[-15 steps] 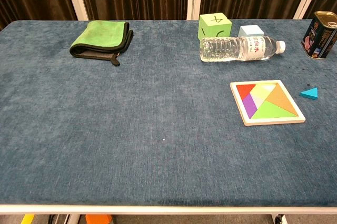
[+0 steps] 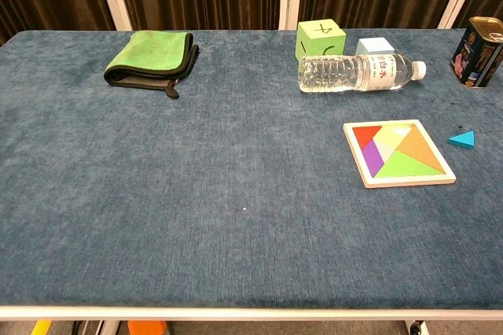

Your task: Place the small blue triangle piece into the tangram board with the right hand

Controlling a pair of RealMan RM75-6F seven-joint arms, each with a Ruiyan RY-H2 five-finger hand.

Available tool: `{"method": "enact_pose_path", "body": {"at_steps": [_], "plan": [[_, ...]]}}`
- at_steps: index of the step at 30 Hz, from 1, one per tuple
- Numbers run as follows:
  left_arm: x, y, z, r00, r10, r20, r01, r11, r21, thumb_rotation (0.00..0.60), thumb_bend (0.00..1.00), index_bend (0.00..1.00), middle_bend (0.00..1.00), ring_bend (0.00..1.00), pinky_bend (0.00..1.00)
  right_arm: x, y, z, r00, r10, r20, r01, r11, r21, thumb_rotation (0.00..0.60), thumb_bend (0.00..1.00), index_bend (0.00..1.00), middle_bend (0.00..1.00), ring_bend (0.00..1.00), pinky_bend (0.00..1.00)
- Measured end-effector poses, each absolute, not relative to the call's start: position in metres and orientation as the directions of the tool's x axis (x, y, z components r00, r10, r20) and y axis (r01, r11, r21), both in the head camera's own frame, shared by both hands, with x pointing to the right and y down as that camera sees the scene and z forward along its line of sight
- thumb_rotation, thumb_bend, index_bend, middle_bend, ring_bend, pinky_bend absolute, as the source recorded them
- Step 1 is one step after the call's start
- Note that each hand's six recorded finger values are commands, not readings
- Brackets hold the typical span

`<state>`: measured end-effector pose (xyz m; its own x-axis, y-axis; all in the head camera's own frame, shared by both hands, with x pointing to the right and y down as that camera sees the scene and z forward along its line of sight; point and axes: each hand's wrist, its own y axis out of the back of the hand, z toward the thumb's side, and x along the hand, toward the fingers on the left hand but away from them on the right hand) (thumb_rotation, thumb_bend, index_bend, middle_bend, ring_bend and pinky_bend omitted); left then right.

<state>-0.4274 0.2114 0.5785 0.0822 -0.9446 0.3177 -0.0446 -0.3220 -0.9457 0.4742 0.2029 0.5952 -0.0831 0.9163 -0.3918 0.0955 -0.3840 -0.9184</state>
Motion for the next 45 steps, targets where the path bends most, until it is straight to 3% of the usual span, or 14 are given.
{"method": "enact_pose_path", "body": {"at_steps": [12,28,40,45], "plan": [[-0.429,0.214,0.583,0.079,-0.941,0.329,-0.052,-0.333,-0.941,0.6,0.0,0.17,0.12,0.01,0.11,0.469,0.192,0.619,-0.057,0.875,-0.481,0.029,-0.48,-0.877,0.6,0.22,0.0,0.0,0.0,0.0],[-0.434,0.215,0.588,0.07,-0.936,0.346,-0.046,-0.349,-0.936,0.6,0.0,0.17,0.12,0.01,0.11,0.434,0.137,0.682,0.086,0.78,-0.62,-0.156,-0.604,-0.781,0.6,0.22,0.0,0.0,0.0,0.0],[-0.436,0.215,0.588,0.067,-0.934,0.351,-0.048,-0.354,-0.934,0.6,0.0,0.17,0.12,0.01,0.11,0.403,0.147,0.704,0.185,0.73,-0.658,-0.202,-0.627,-0.753,0.6,0.22,0.0,0.0,0.0,0.0],[-0.436,0.215,0.589,0.067,-0.934,0.35,-0.05,-0.354,-0.934,0.6,0.0,0.17,0.12,0.01,0.11,0.394,0.144,0.708,0.215,0.73,-0.649,-0.188,-0.621,-0.761,0.6,0.22,0.11,0.0,0.0,0.0]]}}
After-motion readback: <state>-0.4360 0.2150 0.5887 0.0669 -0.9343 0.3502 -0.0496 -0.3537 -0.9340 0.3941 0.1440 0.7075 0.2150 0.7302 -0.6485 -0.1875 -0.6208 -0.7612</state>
